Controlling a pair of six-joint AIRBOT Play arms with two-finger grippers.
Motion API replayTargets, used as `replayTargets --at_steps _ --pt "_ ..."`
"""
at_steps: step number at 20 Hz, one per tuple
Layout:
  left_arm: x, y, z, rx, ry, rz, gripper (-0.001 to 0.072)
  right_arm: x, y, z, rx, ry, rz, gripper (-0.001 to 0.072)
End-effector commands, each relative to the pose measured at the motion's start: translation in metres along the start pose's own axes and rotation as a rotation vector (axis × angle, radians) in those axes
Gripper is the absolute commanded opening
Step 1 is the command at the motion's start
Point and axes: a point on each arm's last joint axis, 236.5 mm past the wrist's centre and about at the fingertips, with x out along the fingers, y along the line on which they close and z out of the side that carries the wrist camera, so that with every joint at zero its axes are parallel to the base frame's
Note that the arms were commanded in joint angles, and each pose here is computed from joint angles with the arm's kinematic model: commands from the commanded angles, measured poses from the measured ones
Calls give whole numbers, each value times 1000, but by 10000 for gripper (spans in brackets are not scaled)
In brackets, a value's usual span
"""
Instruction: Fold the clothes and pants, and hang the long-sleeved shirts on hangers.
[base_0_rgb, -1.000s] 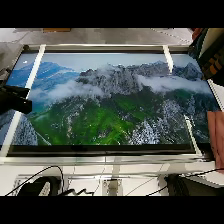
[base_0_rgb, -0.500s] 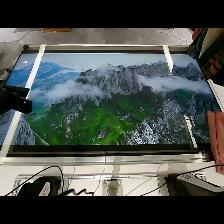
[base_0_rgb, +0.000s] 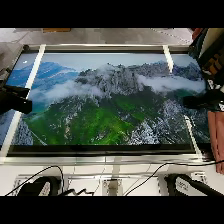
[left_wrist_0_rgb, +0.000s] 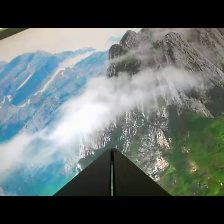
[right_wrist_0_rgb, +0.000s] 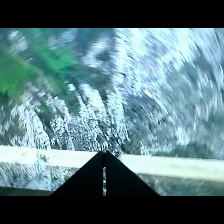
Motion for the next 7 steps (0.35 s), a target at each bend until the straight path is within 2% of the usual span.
replayTargets --at_steps 1,7 --pt "0 0 0 1 -1 0 10 -11 33 10 -190 -25 -33 20" --pt "0 0 0 1 -1 0 10 -12 35 12 -186 -37 -24 20"
